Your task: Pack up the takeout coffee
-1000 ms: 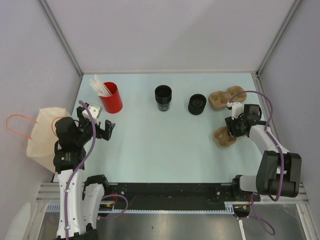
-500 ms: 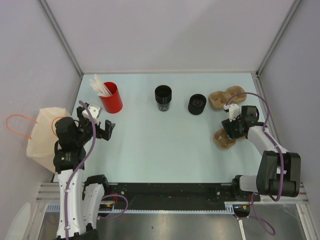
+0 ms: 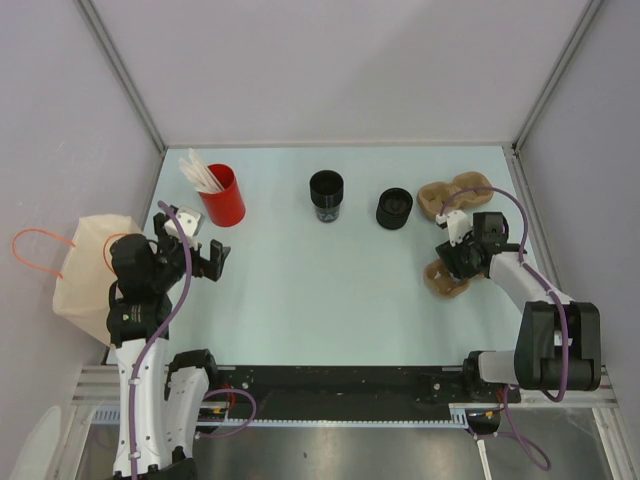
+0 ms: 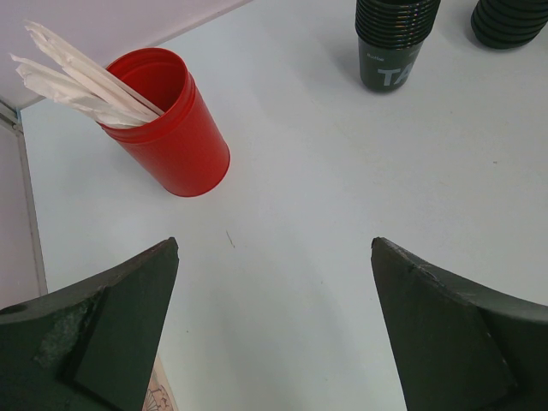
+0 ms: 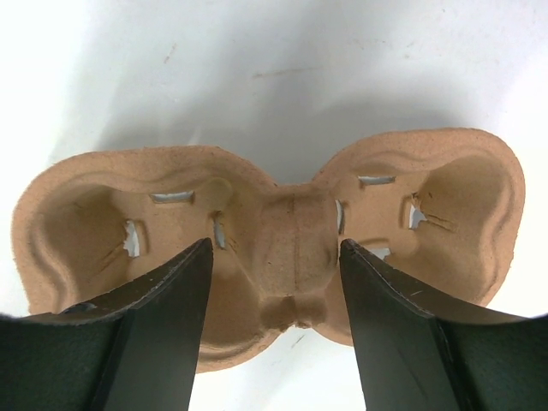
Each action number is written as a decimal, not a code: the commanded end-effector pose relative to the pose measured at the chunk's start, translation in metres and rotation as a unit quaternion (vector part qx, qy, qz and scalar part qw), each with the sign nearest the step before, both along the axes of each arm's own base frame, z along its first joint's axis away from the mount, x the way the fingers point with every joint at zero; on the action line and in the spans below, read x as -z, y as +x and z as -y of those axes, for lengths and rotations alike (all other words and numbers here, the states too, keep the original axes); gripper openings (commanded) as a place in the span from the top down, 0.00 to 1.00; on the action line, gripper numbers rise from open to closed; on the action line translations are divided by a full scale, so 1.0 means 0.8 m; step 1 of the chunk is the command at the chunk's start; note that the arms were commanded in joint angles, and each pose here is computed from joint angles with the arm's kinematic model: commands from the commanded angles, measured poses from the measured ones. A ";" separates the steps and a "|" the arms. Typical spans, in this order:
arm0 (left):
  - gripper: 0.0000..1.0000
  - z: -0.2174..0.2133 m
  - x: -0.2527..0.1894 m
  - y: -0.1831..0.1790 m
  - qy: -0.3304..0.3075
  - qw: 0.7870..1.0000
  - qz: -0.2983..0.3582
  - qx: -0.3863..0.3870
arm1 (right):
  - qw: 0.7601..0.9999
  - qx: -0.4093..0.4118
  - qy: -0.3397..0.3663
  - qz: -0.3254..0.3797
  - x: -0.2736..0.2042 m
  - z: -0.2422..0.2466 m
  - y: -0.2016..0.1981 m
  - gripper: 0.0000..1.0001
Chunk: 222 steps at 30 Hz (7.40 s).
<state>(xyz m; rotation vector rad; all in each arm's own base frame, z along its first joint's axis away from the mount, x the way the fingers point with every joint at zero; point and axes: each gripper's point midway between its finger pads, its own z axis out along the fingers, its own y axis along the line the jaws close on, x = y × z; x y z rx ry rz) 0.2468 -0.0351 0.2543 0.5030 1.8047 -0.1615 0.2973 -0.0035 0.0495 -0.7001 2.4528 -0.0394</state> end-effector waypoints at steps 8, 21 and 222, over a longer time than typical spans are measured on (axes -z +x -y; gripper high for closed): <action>0.01 0.002 -0.008 -0.001 -0.005 1.000 0.013 0.006 | 1.000 0.011 -0.006 -0.015 0.013 0.014 -0.003 0.35; 0.01 0.003 -0.008 -0.001 -0.005 1.000 0.013 0.007 | 0.999 -0.001 -0.009 -0.038 0.027 0.009 -0.010 0.43; 0.00 0.183 -0.299 0.012 -0.011 0.980 0.140 0.140 | 0.916 -0.132 0.105 0.363 -0.368 -0.087 0.002 0.92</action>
